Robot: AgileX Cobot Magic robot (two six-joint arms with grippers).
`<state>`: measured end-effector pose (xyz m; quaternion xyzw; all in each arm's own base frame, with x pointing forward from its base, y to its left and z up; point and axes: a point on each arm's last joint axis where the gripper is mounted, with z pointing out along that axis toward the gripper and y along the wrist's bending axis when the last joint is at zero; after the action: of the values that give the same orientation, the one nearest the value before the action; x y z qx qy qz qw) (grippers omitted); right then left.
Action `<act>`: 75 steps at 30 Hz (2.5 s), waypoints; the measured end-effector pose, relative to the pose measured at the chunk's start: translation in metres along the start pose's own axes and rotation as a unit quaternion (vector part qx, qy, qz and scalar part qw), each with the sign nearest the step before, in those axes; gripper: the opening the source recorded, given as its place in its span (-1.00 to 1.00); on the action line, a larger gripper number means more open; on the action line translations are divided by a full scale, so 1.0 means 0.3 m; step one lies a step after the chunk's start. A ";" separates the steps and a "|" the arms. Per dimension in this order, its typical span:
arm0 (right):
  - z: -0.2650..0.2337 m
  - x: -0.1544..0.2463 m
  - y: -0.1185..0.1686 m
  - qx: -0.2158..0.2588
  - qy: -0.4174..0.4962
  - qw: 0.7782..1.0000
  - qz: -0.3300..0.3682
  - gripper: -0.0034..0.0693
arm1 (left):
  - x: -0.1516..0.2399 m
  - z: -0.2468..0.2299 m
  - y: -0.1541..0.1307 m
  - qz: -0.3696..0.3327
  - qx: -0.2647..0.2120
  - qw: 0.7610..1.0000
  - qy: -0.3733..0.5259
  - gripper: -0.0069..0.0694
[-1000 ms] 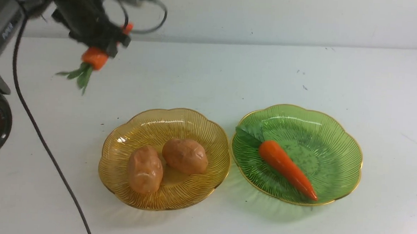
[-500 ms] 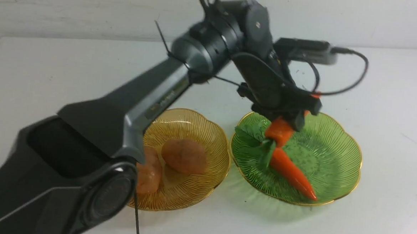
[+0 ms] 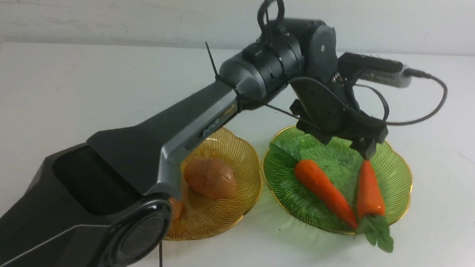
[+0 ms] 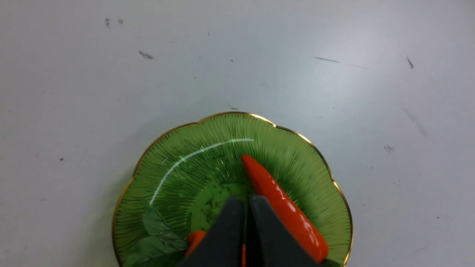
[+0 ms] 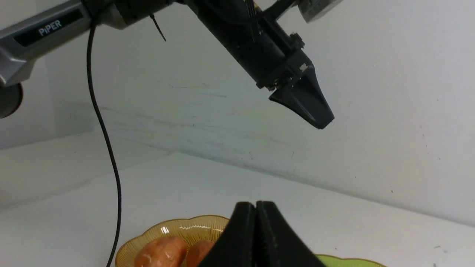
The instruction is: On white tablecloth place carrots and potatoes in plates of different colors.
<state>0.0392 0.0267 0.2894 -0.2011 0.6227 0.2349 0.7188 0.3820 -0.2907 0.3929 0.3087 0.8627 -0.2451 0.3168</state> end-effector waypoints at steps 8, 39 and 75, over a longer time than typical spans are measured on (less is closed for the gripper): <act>0.000 0.002 0.000 0.000 0.000 1.000 -0.003 -0.95 | 0.000 0.000 0.000 0.004 -0.001 1.000 0.000 -0.83; -0.043 0.351 -0.079 0.235 0.131 0.960 0.082 -0.95 | 0.131 -0.099 0.049 0.060 -0.114 0.986 0.101 -0.83; -0.071 0.361 -0.115 0.338 0.165 0.926 0.014 -0.95 | 0.850 -0.688 -0.032 -0.019 -0.243 0.961 0.134 -0.83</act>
<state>0.0546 -0.0042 0.1791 0.0267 0.7778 -0.0159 0.6277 0.1386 -0.0733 0.3573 0.2361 0.9366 0.0093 0.2586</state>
